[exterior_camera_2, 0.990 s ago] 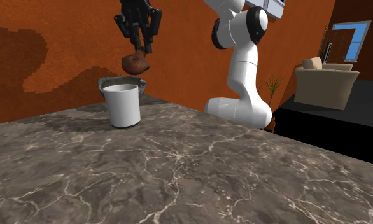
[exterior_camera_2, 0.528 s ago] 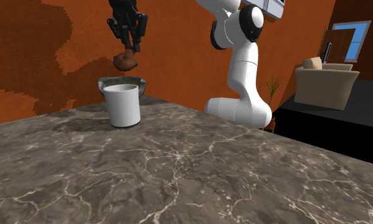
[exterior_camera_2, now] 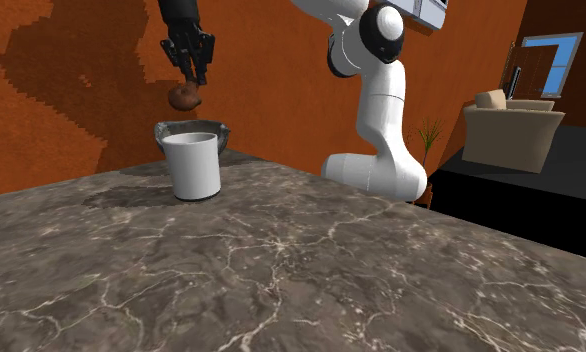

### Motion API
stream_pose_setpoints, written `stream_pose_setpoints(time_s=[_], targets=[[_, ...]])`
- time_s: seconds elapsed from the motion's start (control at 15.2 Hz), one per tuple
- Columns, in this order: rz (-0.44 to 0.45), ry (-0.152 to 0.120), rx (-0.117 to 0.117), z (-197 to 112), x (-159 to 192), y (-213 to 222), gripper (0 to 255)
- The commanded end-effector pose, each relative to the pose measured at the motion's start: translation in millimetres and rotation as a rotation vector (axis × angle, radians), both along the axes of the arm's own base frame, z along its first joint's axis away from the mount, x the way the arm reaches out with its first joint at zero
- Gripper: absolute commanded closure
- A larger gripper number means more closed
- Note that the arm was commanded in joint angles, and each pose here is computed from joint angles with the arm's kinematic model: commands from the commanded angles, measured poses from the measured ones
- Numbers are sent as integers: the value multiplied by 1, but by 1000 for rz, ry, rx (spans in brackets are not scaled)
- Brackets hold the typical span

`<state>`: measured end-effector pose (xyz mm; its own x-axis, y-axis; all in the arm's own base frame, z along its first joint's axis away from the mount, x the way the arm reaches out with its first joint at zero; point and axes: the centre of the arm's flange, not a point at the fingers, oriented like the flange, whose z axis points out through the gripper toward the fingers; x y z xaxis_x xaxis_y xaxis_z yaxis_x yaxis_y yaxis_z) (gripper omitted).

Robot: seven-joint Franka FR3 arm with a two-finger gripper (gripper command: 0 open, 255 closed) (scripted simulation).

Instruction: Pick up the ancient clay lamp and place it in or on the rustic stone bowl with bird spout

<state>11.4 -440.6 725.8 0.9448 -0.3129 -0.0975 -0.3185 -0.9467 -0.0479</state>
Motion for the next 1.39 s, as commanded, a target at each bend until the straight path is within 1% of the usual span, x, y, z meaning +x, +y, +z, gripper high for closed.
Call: stream_pose_setpoints(time_s=[0.0, 0.73, 1.25, 1.32], targets=[[1, 0, 0, -9, -2, -1, 255], [1, 0, 0, -69, -2, -1, 255], [1, 0, 0, -69, -2, -1, 255], [1, 0, 0, -69, -2, -1, 0]])
